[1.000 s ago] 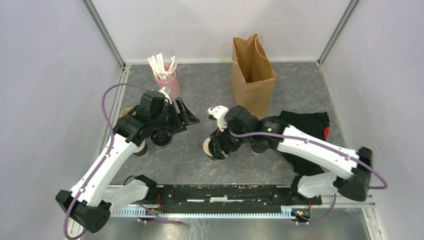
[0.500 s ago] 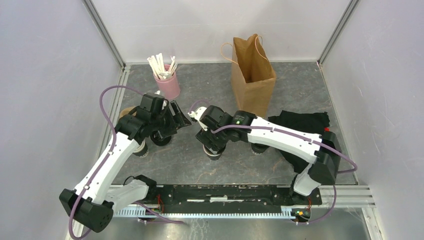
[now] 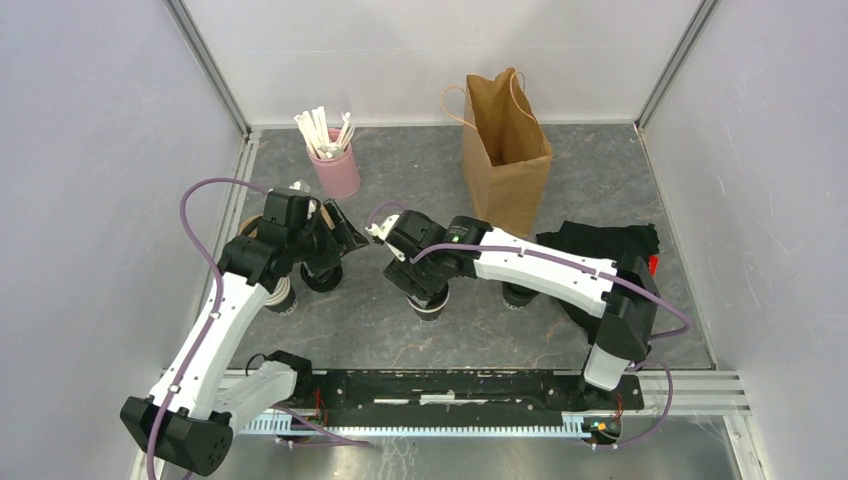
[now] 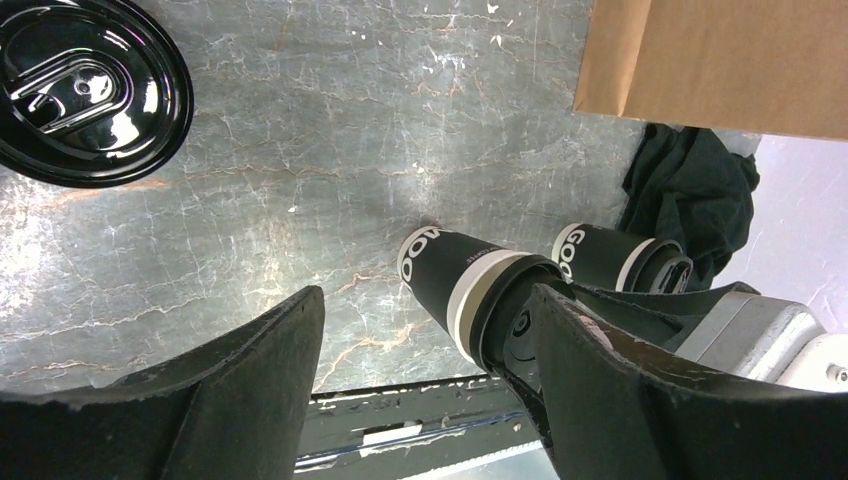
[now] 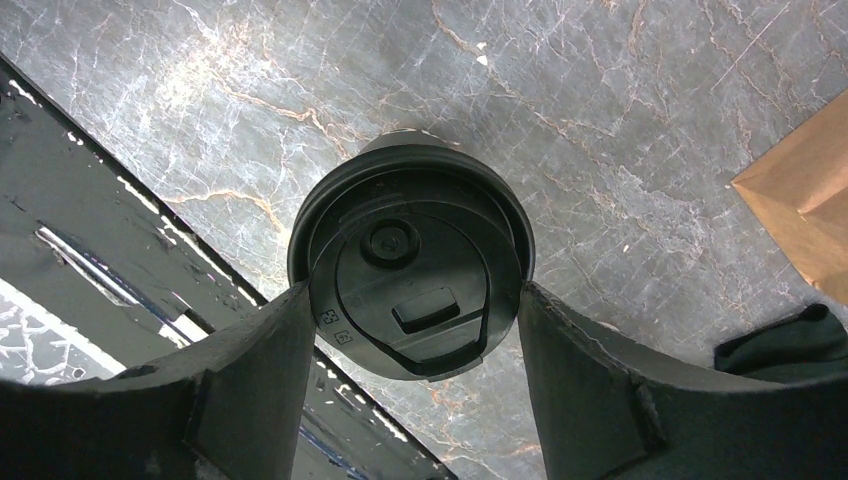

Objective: Pack the takeout coffee

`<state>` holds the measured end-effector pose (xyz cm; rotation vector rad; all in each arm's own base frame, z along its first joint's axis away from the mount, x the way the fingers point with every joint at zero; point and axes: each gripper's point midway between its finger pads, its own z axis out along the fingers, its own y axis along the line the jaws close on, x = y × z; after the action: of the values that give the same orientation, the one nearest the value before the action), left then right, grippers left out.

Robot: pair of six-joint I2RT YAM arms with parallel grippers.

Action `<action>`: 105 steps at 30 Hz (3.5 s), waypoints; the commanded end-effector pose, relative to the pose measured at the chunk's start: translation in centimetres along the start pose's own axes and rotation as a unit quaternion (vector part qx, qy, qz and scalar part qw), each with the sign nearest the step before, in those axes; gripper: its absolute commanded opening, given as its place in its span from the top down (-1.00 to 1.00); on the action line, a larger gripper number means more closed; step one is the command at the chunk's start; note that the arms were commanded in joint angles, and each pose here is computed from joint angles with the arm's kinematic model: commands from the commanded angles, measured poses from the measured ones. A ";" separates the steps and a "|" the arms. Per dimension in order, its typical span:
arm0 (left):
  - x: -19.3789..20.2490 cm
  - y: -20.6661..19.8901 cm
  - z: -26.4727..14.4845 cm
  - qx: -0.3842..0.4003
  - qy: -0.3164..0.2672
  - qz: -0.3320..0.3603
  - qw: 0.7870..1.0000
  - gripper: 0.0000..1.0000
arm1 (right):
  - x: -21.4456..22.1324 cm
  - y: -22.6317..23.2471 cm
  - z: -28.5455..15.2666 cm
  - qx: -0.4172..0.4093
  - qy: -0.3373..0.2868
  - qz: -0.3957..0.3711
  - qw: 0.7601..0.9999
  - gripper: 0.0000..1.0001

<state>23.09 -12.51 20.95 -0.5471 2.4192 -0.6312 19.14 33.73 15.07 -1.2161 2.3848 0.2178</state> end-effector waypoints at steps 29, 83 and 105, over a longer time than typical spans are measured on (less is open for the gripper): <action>1.1 -1.9 1.0 0.092 0.052 0.040 0.994 -0.74 | -3.6 -1.3 -5.0 0.020 -0.063 0.027 0.997 -0.96; 10.3 -4.5 6.6 0.181 0.254 0.104 0.944 -0.60 | 3.1 -3.9 0.7 -0.256 -0.116 0.204 0.938 -0.77; 14.1 -5.0 5.5 0.204 0.274 0.084 0.936 -0.17 | -0.8 -5.2 1.7 -0.256 -0.121 0.184 0.941 -0.44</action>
<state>17.12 -25.27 11.96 0.0581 2.7371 -1.2765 22.80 31.50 12.25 -0.8069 2.4534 1.1563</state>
